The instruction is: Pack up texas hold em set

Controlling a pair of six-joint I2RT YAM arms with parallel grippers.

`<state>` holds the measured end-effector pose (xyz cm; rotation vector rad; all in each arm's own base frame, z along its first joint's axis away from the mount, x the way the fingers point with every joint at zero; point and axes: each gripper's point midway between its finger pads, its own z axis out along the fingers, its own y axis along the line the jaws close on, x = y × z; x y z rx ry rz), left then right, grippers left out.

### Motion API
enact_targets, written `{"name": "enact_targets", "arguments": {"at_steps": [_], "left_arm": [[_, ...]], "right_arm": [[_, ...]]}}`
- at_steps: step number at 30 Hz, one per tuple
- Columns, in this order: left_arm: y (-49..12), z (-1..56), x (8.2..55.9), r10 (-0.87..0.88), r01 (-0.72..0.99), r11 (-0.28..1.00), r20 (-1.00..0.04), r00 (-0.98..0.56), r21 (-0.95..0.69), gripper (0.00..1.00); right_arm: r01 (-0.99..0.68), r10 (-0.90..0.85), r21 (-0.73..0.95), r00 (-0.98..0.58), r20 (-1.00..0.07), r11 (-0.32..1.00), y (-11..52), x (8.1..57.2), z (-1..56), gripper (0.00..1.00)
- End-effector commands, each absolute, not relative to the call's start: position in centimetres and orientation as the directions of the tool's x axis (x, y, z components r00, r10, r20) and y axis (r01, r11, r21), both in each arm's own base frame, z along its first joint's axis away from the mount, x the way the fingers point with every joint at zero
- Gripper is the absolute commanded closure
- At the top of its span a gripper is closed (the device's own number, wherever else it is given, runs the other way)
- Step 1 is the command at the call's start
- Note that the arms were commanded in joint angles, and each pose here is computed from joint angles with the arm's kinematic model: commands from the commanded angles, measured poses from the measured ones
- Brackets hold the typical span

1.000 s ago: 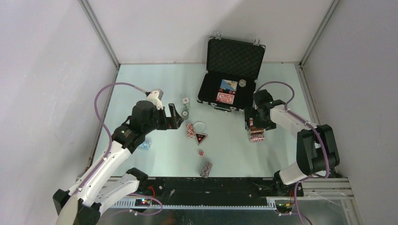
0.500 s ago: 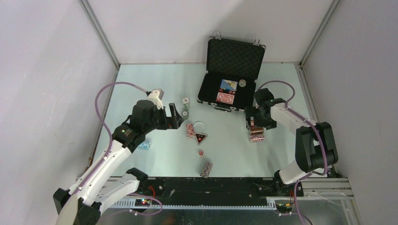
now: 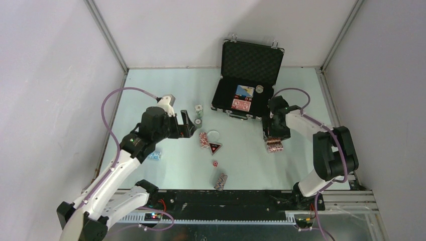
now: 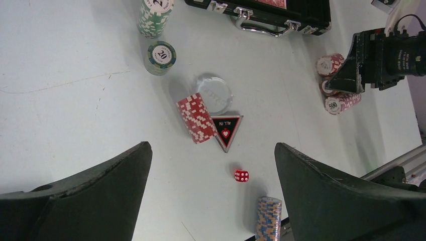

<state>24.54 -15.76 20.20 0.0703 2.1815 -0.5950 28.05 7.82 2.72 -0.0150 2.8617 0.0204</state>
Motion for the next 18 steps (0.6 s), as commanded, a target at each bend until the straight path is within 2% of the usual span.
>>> {"name": "enact_targets", "arguments": {"at_steps": [1, 10, 18], "left_arm": [[-16.1, 22.5, 25.0, -0.156, 0.294, 0.873, -0.794, -0.587, -0.389, 0.0], [-16.3, 22.4, 24.6, -0.163, 0.299, 0.864, -0.788, -0.593, -0.404, 0.0], [-16.5, 22.3, 24.3, -0.174, 0.305, 0.854, -0.783, -0.597, -0.422, 0.0]], "right_arm": [[-0.023, -0.005, 0.043, -0.931, -0.365, 0.999, 9.2, 29.1, 5.8, 0.42], [-0.016, 0.032, 0.096, -0.877, -0.48, 0.995, 9.6, 28.7, 11.1, 0.44], [-0.219, -0.069, 0.133, -0.722, -0.689, 0.967, 12.5, 34.4, 17.6, 0.46]]}}
